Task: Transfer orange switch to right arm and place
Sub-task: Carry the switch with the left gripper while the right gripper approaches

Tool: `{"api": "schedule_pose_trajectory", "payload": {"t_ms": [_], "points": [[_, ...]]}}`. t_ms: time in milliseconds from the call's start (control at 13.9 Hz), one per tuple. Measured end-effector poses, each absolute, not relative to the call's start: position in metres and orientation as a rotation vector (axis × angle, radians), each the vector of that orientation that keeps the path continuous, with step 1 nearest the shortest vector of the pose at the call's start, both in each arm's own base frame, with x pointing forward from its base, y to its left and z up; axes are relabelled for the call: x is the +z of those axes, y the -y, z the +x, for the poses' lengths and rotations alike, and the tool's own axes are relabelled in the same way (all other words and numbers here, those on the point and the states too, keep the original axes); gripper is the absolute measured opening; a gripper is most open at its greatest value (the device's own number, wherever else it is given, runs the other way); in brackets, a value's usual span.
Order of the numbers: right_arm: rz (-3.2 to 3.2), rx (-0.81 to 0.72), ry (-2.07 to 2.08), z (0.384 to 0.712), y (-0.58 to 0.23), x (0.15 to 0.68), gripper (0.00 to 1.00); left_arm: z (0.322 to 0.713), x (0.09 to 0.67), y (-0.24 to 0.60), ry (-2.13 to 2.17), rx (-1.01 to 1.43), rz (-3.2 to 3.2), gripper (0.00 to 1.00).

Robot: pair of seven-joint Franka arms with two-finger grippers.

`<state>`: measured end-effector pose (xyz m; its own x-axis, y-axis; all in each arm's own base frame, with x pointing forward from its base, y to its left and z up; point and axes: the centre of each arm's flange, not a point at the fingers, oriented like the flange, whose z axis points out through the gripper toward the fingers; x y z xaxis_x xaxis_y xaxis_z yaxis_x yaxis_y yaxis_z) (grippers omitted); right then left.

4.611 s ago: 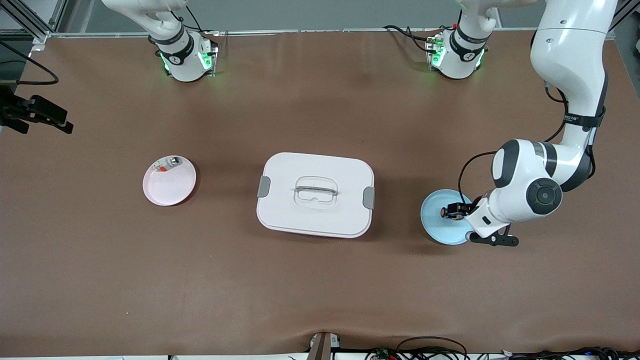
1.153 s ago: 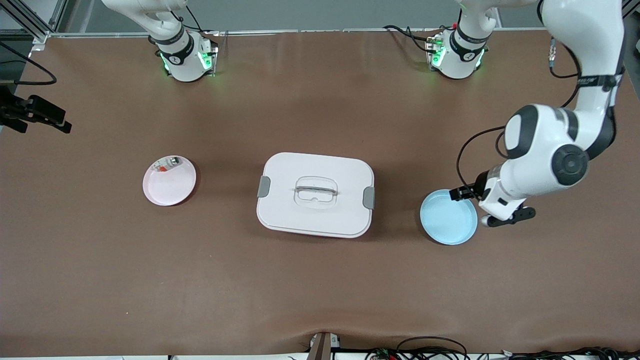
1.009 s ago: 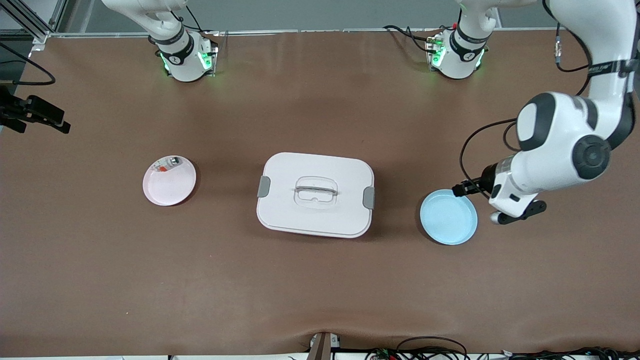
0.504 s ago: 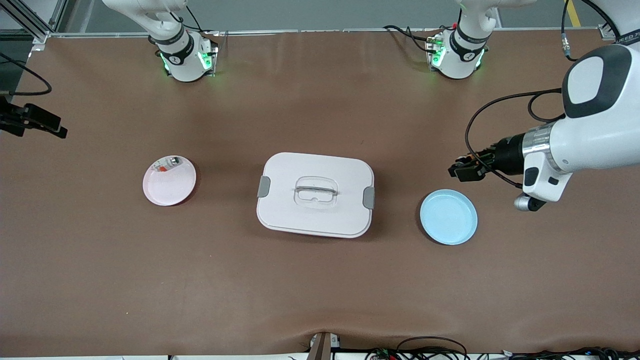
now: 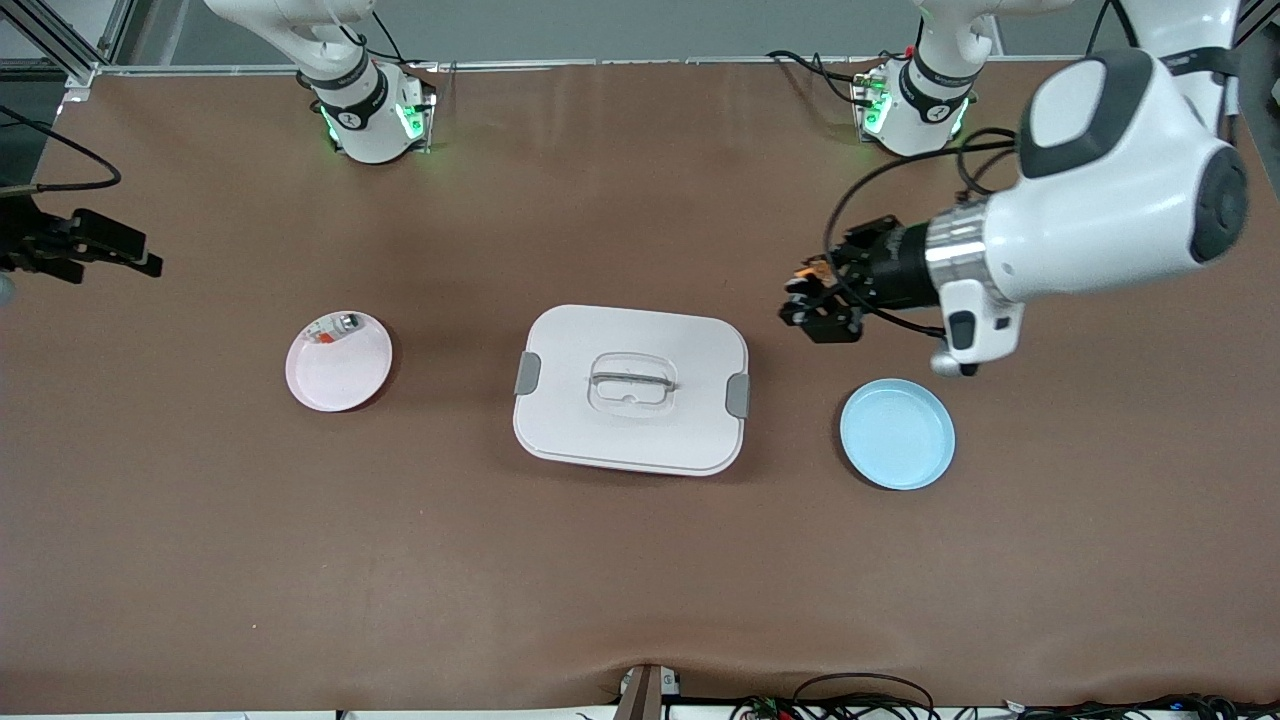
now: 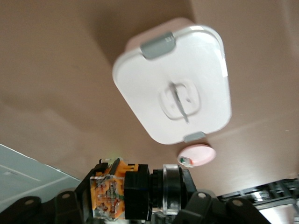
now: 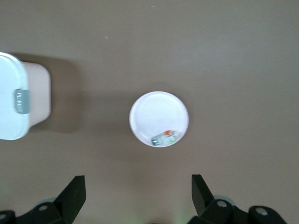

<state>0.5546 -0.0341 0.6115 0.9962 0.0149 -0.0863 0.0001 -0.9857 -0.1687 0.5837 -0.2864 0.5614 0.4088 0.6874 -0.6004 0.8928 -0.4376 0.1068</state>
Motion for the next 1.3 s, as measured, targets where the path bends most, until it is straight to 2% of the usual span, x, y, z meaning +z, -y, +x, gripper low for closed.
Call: {"api": "schedule_pose_trajectory", "payload": {"t_ms": [504, 937, 1297], "points": [[-2.684, 0.127, -0.265, 0.557, -0.04, 0.624, 1.0, 0.541, 0.583, 0.404, -1.54, -0.682, 2.005, 0.72], [-2.478, -0.058, -0.26, 0.538, -0.12, 0.618, 1.0, 0.523, 0.598, 0.443, -1.668, -0.699, 1.803, 0.72], [-2.39, -0.107, -0.392, 0.516, -0.202, 0.614, 1.0, 0.517, 0.586, 0.462, -1.709, -0.734, 1.761, 0.72]]}}
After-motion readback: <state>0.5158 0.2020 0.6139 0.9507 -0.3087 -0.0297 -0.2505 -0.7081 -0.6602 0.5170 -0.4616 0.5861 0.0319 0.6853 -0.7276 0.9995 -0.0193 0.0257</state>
